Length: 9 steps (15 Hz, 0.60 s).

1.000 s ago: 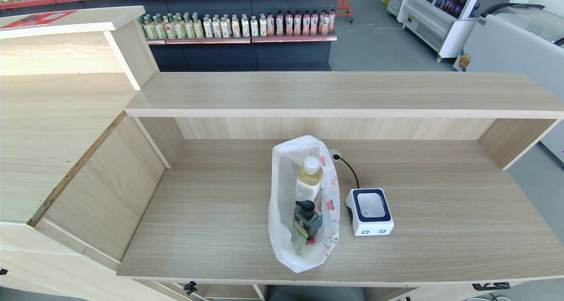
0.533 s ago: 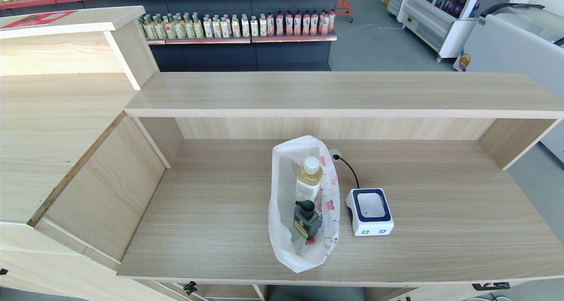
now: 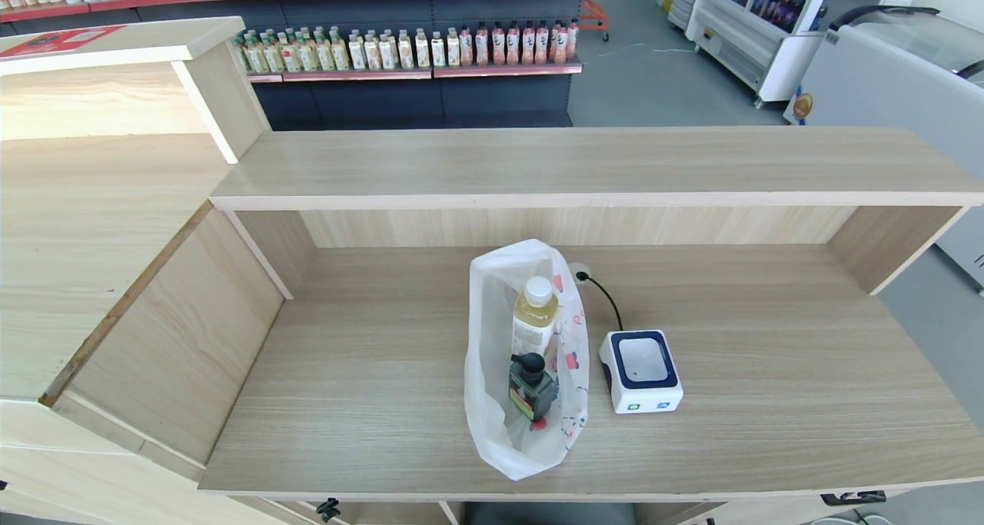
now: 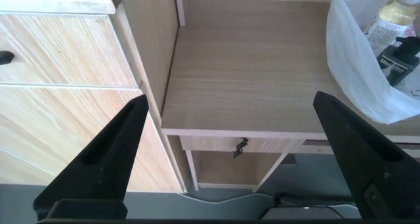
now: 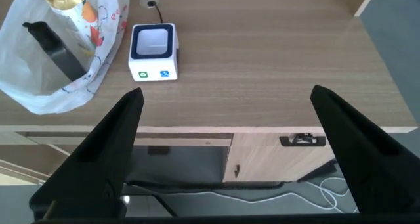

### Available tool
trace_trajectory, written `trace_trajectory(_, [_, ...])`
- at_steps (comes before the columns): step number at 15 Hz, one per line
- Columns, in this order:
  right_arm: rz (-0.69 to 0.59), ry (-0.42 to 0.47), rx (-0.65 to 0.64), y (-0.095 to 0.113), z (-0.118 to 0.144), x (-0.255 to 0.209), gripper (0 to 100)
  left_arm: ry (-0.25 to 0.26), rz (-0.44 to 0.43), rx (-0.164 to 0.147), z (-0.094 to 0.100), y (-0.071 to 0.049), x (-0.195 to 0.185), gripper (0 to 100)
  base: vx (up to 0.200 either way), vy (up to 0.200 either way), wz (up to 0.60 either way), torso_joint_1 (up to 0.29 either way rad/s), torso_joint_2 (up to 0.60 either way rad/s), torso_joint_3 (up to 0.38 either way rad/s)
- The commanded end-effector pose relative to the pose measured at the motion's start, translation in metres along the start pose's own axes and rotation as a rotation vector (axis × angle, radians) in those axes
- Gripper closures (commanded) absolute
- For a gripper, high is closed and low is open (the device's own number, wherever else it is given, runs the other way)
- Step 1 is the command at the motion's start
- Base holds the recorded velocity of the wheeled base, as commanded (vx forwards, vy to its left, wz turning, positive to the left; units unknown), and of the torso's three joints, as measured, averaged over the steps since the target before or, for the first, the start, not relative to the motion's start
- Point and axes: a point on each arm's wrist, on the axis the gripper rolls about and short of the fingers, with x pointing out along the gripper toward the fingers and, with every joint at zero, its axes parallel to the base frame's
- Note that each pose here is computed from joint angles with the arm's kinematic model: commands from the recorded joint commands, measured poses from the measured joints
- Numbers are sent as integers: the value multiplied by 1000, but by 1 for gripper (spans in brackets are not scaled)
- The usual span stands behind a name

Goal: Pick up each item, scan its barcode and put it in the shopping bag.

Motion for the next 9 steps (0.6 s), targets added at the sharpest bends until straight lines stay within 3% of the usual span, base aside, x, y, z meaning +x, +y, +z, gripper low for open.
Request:
trace_trajectory(1, [0, 5, -1, 0, 0, 0, 0, 0, 0, 1, 0, 0, 0, 0, 0, 0, 0, 0, 0, 0])
trace_trajectory(5, [0, 4, -1, 0, 0, 0, 0, 2, 0, 17, 0, 0, 0, 0, 0, -200, 0, 10, 1, 6])
trace_trajectory(9, [-1, 5, 4, 0, 0, 0, 0, 2, 0, 12, 0, 0, 0, 0, 0, 0, 0, 0, 0, 0])
